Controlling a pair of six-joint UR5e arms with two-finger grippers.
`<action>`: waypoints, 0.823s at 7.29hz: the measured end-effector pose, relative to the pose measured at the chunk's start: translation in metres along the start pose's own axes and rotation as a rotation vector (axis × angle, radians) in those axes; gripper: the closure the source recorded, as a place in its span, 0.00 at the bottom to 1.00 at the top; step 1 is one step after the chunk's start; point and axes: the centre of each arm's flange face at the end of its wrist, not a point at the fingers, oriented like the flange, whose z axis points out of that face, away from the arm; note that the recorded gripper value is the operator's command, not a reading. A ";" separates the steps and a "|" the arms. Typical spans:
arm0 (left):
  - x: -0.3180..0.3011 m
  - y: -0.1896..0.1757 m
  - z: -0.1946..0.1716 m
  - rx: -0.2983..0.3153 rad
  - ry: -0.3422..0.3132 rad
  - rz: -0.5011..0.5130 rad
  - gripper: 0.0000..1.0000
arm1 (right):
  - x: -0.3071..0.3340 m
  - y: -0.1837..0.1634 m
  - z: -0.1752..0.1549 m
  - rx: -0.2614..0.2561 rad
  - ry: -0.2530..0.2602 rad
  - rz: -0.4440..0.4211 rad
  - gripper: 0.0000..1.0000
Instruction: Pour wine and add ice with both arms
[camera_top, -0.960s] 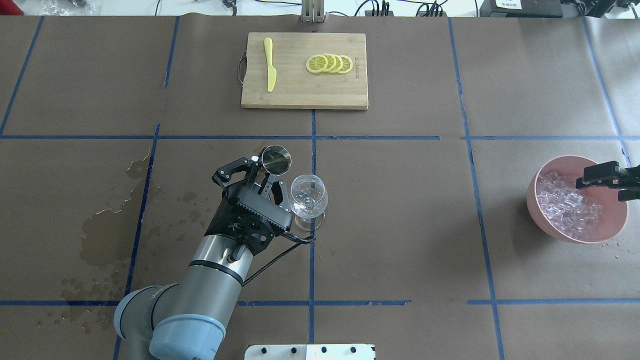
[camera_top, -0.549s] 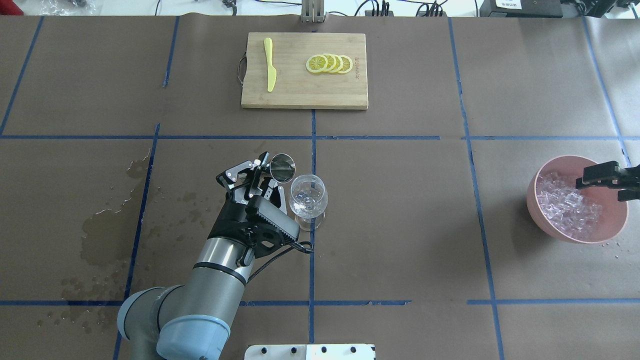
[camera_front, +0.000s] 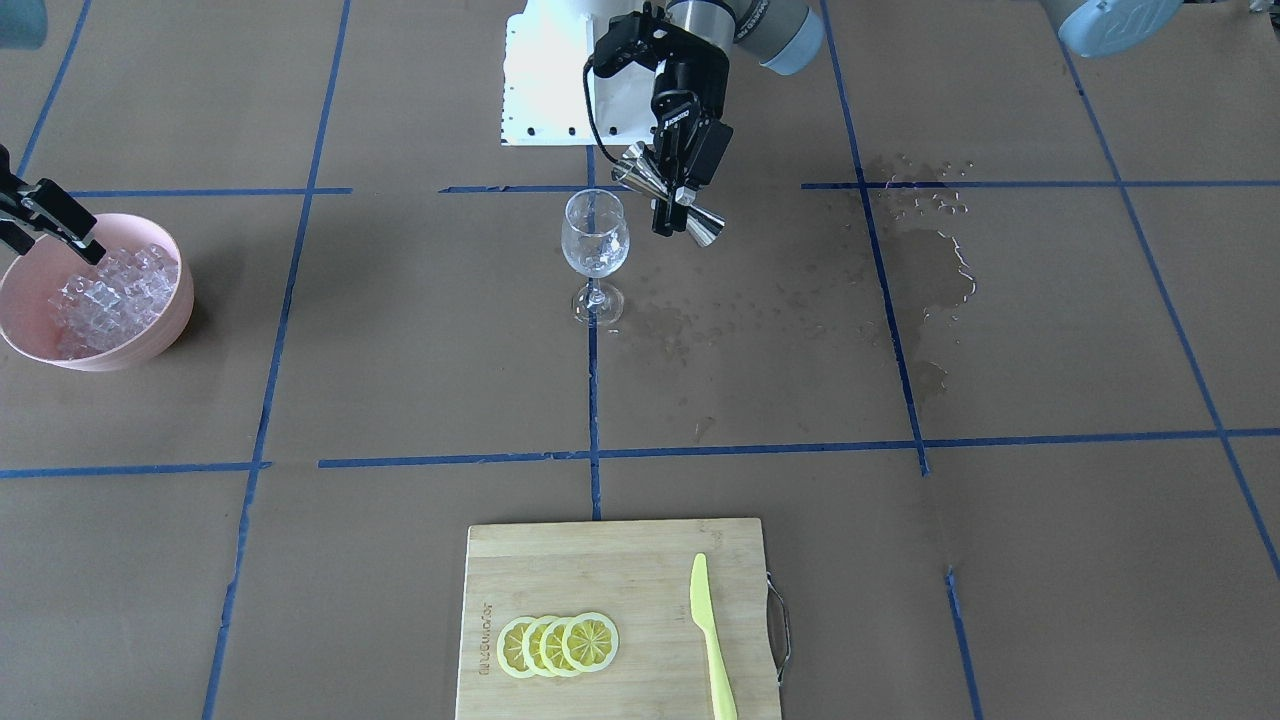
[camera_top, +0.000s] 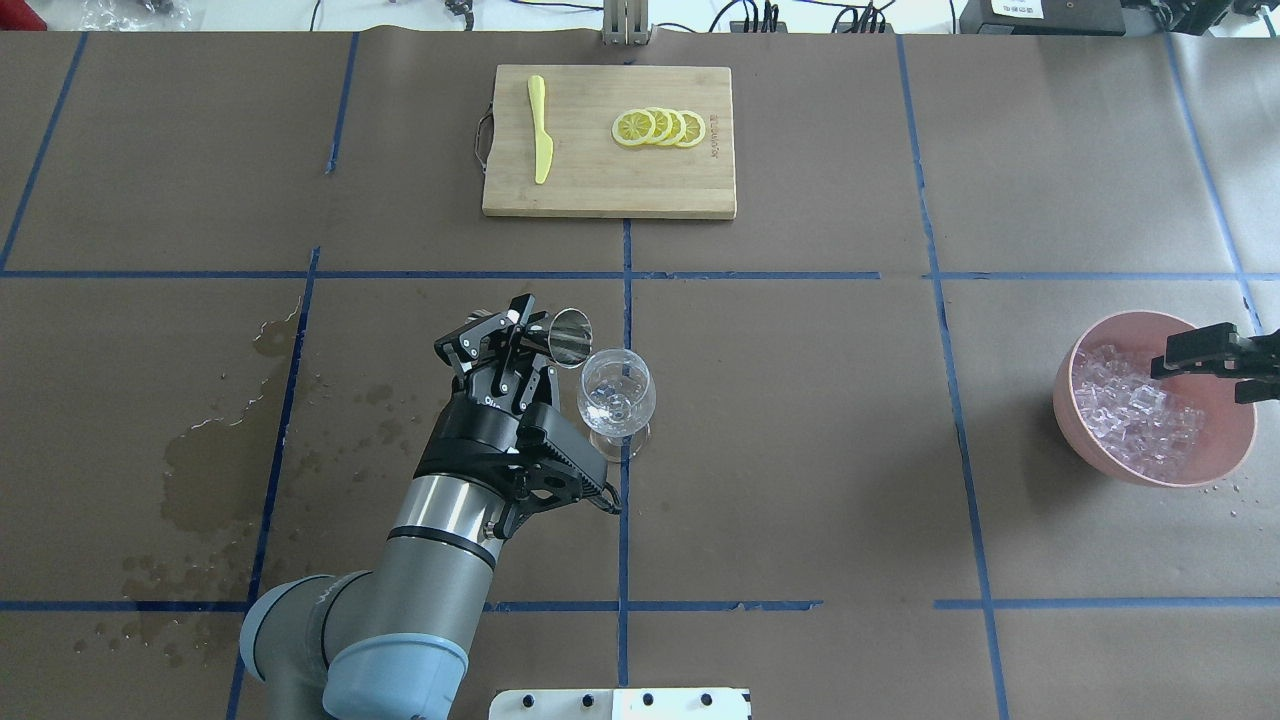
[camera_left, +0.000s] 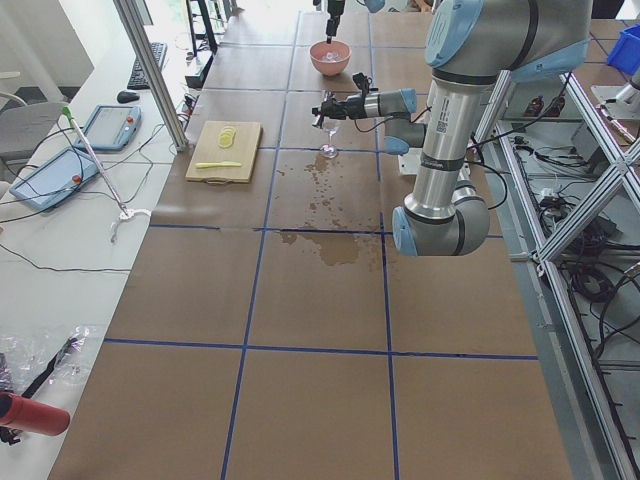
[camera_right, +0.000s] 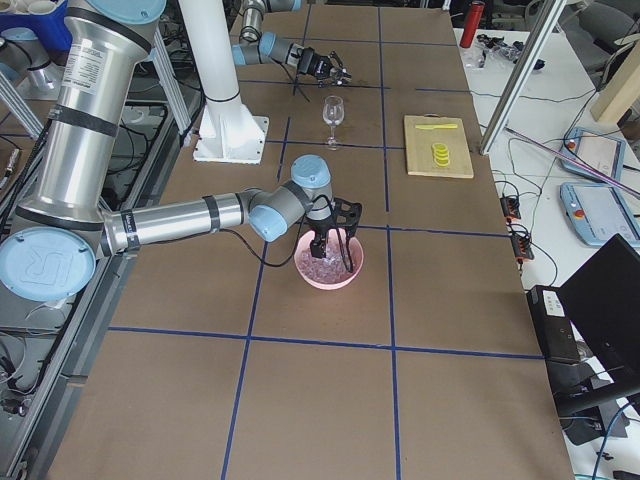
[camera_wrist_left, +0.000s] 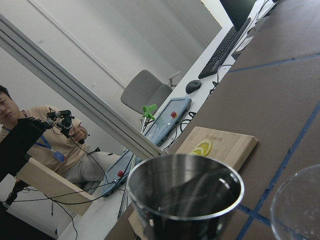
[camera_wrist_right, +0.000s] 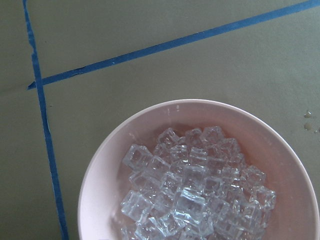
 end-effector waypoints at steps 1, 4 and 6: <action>-0.001 0.000 0.000 -0.001 -0.009 0.052 1.00 | 0.000 0.000 0.000 0.000 0.000 0.000 0.00; -0.003 0.000 0.001 -0.008 -0.028 0.187 1.00 | -0.001 0.000 0.000 -0.001 -0.001 -0.001 0.00; -0.004 0.000 0.001 -0.017 -0.054 0.259 1.00 | -0.001 0.000 0.000 -0.001 -0.002 -0.001 0.00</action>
